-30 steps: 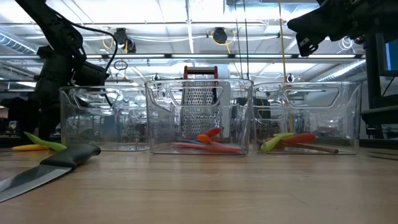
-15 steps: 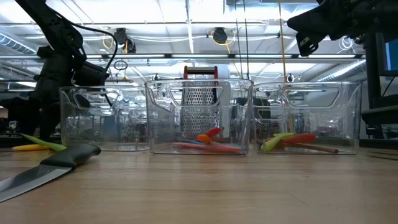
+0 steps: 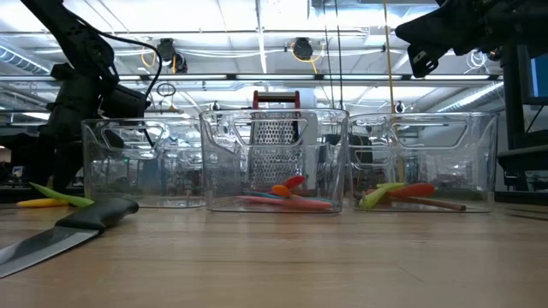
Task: Pick & Place Kitchen Items
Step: Put the green spatula into the middle transparent bin
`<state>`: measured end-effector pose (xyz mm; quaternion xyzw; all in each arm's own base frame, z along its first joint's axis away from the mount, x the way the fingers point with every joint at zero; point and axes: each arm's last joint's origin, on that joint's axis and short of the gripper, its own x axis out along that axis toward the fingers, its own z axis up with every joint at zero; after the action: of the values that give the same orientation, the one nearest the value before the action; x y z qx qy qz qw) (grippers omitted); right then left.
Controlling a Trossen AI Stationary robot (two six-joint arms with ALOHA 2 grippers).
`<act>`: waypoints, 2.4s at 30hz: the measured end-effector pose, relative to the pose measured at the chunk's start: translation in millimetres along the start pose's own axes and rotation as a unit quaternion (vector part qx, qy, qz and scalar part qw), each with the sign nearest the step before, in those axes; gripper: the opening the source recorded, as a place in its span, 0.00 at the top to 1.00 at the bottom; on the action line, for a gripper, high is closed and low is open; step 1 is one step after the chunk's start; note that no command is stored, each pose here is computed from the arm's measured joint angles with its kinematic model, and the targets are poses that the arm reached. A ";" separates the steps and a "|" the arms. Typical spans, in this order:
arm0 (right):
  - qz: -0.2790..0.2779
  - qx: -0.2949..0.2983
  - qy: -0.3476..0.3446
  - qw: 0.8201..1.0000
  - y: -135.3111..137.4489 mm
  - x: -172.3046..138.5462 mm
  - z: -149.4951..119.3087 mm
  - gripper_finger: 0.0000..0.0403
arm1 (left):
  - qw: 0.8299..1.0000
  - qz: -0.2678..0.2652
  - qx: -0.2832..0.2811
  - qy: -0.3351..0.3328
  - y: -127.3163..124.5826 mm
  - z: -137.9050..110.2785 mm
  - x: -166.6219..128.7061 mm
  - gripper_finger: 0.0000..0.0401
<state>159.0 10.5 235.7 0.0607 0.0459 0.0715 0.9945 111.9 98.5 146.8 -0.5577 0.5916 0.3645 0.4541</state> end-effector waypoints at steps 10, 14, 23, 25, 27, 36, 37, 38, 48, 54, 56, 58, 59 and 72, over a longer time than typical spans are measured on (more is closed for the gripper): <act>0.000 0.000 0.000 1.000 0.0 0.0 -0.1 1.00 | 1.000 0.004 0.004 -0.009 -0.2 1.0 0.0 0.61; 0.000 0.000 0.000 1.000 -0.1 0.0 0.0 1.00 | 1.000 0.017 -0.002 -0.024 0.3 2.4 -0.1 0.62; 0.000 0.000 0.000 1.000 0.0 0.0 0.0 1.00 | 0.999 0.025 -0.013 -0.031 0.7 2.8 -0.1 0.86; 0.000 0.000 0.000 1.000 -0.1 0.0 -0.1 1.00 | 0.999 0.025 -0.013 -0.031 0.7 2.7 -0.1 0.92; 0.000 0.000 0.000 1.000 -0.1 0.0 -0.1 1.00 | 0.999 0.026 -0.013 -0.032 0.7 2.8 -0.1 0.98; 0.000 0.000 0.000 1.000 0.0 0.0 -0.1 1.00 | 0.996 0.068 0.002 -0.063 3.2 4.6 -0.5 0.91; 0.000 0.000 0.000 1.000 -0.1 0.0 -0.1 1.00 | 0.995 0.073 0.012 -0.065 3.4 4.8 -0.6 0.90; 0.000 0.000 0.000 1.000 0.0 0.0 -0.1 1.00 | 0.994 0.077 0.023 -0.067 3.6 5.0 -0.6 0.89; -0.021 0.000 -0.002 1.000 -1.2 0.0 0.2 1.00 | 0.989 0.085 0.072 -0.093 5.0 2.7 -6.2 0.69; -0.041 0.000 -0.005 0.999 -2.4 -0.1 0.3 1.00 | 0.987 0.072 0.067 -0.130 7.7 -3.8 -15.0 0.57; -0.039 0.000 -0.006 0.999 -2.3 -0.1 0.6 1.00 | 0.985 0.063 0.072 -0.143 8.5 -6.5 -18.4 0.55; -0.039 0.000 -0.006 0.999 -2.3 -0.1 0.6 1.00 | 0.983 0.050 0.083 -0.153 8.9 -9.6 -21.6 0.54; -0.039 0.000 -0.007 0.999 -2.3 -0.2 0.7 1.00 | 0.983 0.041 0.090 -0.157 8.5 -11.4 -23.0 0.54; -0.039 0.000 -0.009 0.999 -2.2 -0.2 1.1 1.00 | 0.948 0.011 0.257 -0.186 -11.8 -48.4 -24.7 0.54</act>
<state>159.3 8.2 236.6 0.0590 0.0394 0.0324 0.9970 116.5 59.9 186.5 -0.3373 0.5765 0.3025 0.6800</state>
